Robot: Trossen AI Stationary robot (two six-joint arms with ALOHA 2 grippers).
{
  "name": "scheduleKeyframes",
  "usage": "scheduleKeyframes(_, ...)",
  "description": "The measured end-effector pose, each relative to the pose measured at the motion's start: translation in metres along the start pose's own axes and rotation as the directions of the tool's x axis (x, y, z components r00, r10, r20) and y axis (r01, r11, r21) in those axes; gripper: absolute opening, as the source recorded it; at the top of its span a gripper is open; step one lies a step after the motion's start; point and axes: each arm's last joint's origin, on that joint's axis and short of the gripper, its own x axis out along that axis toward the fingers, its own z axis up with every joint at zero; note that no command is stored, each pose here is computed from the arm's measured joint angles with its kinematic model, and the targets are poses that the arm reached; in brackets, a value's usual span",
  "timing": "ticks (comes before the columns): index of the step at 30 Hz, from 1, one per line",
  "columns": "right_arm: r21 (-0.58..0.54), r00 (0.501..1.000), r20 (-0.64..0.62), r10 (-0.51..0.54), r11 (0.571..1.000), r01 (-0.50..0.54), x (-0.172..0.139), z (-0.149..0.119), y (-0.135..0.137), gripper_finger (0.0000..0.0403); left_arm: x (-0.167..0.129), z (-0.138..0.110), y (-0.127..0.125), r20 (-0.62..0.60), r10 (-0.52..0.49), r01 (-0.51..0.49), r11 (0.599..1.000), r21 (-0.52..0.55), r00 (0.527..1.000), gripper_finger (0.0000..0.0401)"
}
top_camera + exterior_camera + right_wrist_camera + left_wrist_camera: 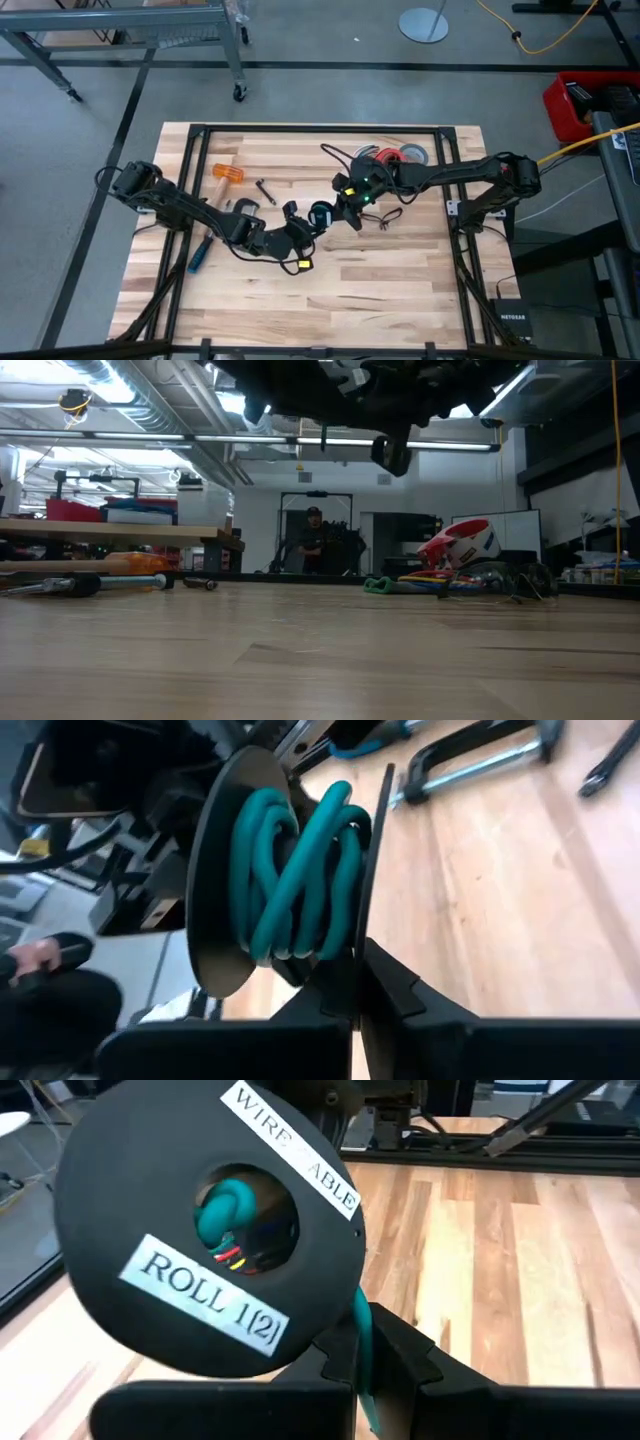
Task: Coil cords
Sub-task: Coil the green wire to the spool
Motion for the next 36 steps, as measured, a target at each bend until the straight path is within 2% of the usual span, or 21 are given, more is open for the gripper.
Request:
scheduleKeyframes(6, 0.04, 0.998, -0.044, 0.055, 0.998, -0.053, 0.0, -0.002, 0.001, 0.0003, 0.0, 0.0, -0.002, -0.017, -0.072, 0.072, 0.997, -0.001, 0.997, 0.0012)
scheduleKeyframes(8, 0.045, 0.991, -0.079, 0.112, 0.993, -0.108, -0.001, -0.004, 0.003, 0.0003, 0.0, -0.004, -0.003, -0.051, -0.116, 0.117, 0.993, 0.01, 0.992, 0.0019)
scheduleKeyframes(12, 0.04, 0.967, -0.12, 0.226, 0.974, -0.223, -0.003, -0.004, 0.009, 0.0003, 0.001, -0.012, -0.003, -0.102, -0.123, 0.128, 0.991, 0.036, 0.987, 0.0033)
scheduleKeyframes(21, 0.042, 0.969, -0.123, 0.212, 0.977, -0.209, -0.001, -0.005, 0.009, 0.0003, 0.0, -0.008, -0.003, -0.075, -0.121, 0.123, 0.992, 0.018, 0.99, 0.0022)
scheduleKeyframes(26, 0.04, 0.971, -0.121, 0.208, 0.978, -0.204, 0.0, -0.005, 0.009, 0.0003, -0.003, -0.013, -0.006, -0.12, -0.123, 0.13, 0.99, 0.055, 0.985, 0.0025)
scheduleKeyframes(30, 0.025, 0.972, -0.123, 0.2, 0.98, -0.199, 0.0, -0.006, 0.008, 0.0003, -0.006, -0.016, -0.008, -0.142, -0.124, 0.137, 0.986, 0.09, 0.982, 0.0051)
scheduleKeyframes(36, -0.017, 0.976, -0.149, 0.161, 0.986, -0.165, 0.0, -0.01, 0.005, 0.0003, -0.001, -0.015, -0.002, -0.145, -0.104, 0.109, 0.994, 0.021, 0.984, 0.0109)
